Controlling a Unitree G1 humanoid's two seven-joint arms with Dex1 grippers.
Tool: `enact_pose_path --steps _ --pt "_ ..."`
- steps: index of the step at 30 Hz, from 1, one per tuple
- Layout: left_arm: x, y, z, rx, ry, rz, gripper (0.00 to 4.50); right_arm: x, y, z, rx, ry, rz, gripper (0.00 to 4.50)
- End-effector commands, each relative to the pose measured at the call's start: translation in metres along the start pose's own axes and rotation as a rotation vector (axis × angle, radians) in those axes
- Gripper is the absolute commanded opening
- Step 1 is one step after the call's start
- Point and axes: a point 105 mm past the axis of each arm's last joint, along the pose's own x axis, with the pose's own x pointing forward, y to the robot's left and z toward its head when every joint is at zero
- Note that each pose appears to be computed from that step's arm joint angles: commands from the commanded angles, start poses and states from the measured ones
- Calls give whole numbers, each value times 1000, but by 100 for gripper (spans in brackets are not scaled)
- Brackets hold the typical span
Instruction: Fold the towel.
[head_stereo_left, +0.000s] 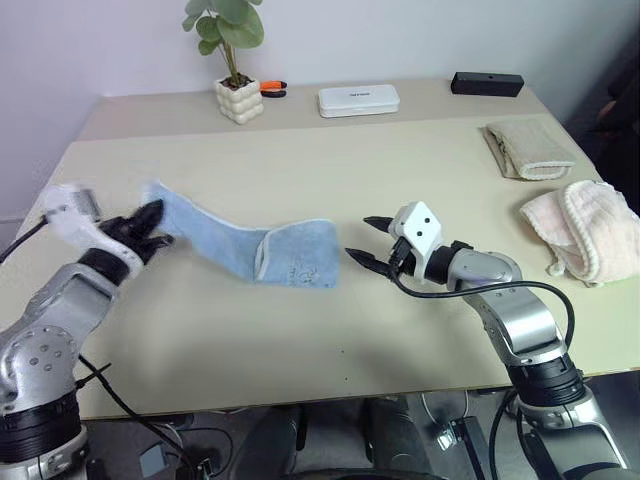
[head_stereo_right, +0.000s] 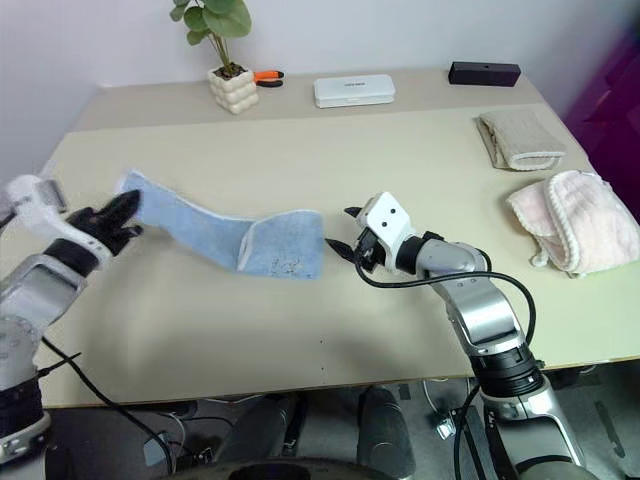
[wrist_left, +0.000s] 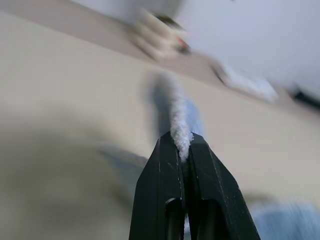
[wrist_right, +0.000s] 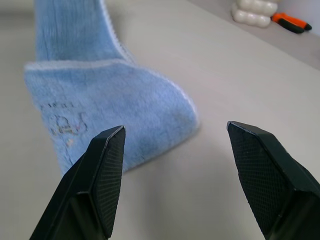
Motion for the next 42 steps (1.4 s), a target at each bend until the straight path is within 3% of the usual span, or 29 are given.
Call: enact_pose_path --steps 1,3,10,16,19,22,26,27,30,34,37,41,42 --pt "15 -91 -14 190 97 -419 5 1 -2 10 -43 -33 -14 331" --pt "22 -111 -32 196 164 -535 5 1 -5 9 -46 -27 -27 331" --pt "44 -140 -78 255 316 -687 5 -5 -12 7 -59 -11 -81 331" --pt "45 -144 -83 184 342 -723 5 -11 -13 4 -59 4 -102 331" --pt "37 -146 -84 171 360 -755 91 -11 -13 3 -60 6 -106 331" --pt "28 -147 -83 165 372 -790 227 -9 -14 3 -60 6 -105 331" --pt "24 -146 -70 136 320 -799 441 -5 -15 4 -64 3 -96 331" --pt "24 -143 -63 139 292 -787 446 -4 -15 4 -65 1 -94 331" --pt "20 -124 -37 164 201 -737 446 -3 -15 9 -47 -19 -80 331" --pt "19 -96 -4 201 90 -621 450 -1 -16 16 -8 -50 -64 140" --pt "25 -69 13 246 26 -471 360 5 -17 28 13 -93 -69 0" --pt "38 -46 8 273 33 -326 168 18 -12 44 57 -138 -45 0" --pt "41 -46 4 262 34 -320 168 24 -7 48 70 -146 -24 0"
